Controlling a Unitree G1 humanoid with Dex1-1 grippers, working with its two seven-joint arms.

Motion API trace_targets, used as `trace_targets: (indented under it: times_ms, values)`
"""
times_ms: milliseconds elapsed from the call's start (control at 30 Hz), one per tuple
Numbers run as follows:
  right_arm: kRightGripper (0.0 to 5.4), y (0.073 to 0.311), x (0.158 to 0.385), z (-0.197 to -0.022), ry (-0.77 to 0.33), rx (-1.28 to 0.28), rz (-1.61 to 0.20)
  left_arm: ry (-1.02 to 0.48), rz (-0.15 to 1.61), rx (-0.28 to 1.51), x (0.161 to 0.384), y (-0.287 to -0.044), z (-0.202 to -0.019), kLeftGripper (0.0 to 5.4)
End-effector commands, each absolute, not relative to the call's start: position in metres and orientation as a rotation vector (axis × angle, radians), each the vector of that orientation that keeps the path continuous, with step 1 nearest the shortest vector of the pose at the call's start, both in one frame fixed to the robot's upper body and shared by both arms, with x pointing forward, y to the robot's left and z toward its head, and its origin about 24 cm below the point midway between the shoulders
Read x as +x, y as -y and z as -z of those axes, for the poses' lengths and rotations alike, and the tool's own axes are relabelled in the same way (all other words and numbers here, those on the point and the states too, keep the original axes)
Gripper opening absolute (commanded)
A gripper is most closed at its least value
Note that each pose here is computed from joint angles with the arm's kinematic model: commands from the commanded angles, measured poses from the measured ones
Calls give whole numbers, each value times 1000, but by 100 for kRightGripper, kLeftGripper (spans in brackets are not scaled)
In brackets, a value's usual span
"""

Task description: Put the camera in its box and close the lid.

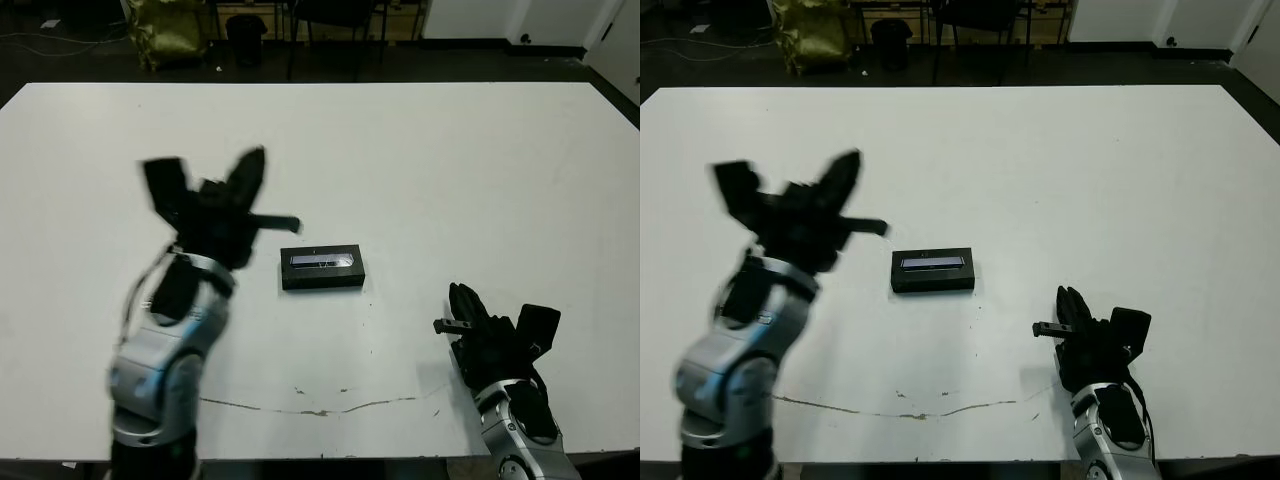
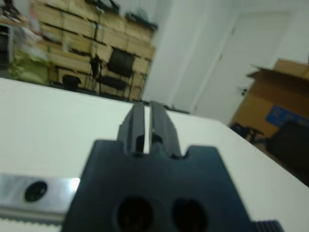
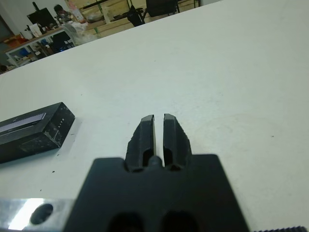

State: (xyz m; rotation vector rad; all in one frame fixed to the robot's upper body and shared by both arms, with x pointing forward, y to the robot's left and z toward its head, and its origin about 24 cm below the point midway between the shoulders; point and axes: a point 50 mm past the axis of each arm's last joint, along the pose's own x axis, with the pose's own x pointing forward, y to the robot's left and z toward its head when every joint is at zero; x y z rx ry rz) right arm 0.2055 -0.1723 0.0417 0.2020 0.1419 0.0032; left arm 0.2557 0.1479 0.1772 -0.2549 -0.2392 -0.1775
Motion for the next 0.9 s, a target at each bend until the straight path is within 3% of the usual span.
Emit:
trace_targets:
  times_ms: [33,267,400,533,667,900]
  values:
    - [0,176,205,-38,-147,199,-11,251,79,-188,250,-177,-166,2]
    - [0,174,209,-50,-55,207,-1,197,-38,-126,240,-214,-121,2]
    - [0,173,213,-65,34,162,30,120,-47,-58,231,-218,-95,2]
    - [0,169,220,-76,121,115,49,145,-25,-43,229,-219,-74,2]
    - [0,166,227,-82,183,58,31,169,-46,-81,231,-215,-61,2]
    - [0,160,236,-83,193,-12,60,176,-65,-127,237,-208,-52,2]
